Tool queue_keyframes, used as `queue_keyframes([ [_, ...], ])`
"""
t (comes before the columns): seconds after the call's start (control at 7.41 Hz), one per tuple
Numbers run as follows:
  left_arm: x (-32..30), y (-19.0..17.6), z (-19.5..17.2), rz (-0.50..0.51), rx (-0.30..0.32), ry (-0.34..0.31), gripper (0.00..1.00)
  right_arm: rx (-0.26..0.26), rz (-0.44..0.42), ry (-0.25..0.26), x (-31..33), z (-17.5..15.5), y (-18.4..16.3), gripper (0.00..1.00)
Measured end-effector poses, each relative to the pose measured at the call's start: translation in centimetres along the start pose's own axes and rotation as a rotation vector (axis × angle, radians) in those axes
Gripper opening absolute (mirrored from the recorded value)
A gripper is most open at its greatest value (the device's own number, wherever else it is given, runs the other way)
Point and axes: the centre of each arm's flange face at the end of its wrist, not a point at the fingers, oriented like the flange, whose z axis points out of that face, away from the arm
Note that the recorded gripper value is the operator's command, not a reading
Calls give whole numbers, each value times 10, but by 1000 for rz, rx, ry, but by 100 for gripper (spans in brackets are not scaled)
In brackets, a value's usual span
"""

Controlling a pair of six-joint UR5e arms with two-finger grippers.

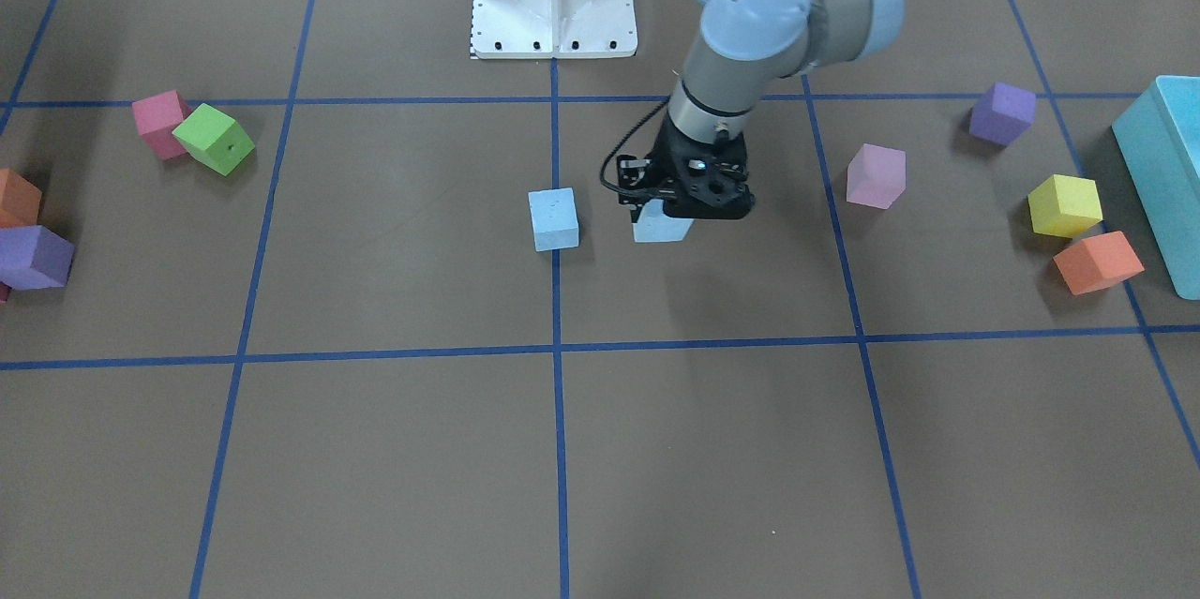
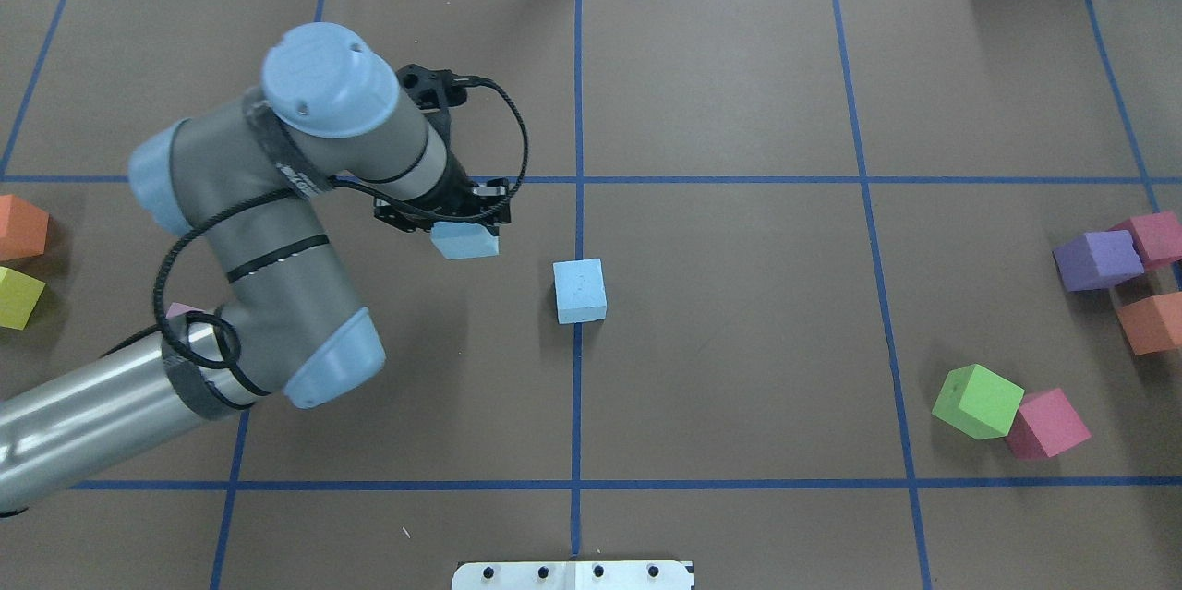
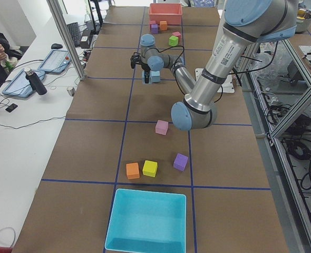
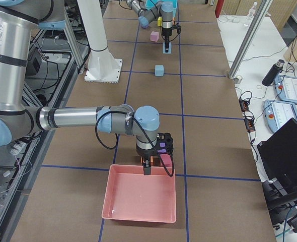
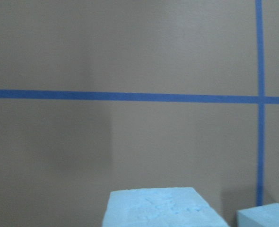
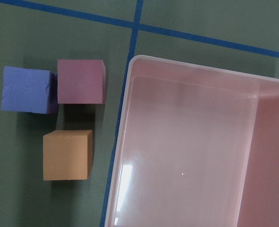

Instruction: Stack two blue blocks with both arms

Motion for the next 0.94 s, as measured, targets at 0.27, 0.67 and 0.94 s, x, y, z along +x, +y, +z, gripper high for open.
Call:
queue_keyframes([
  [0.27, 81, 25, 13, -43, 23, -41, 13, 1, 1, -2, 0, 0, 0, 100],
  [0.67, 107, 33, 30, -48, 35, -74, 13, 0, 5, -5, 0, 0, 0, 100],
  [0.94, 102, 33, 39, -44, 31, -85, 13, -1, 8, -5, 0, 1, 0, 100],
])
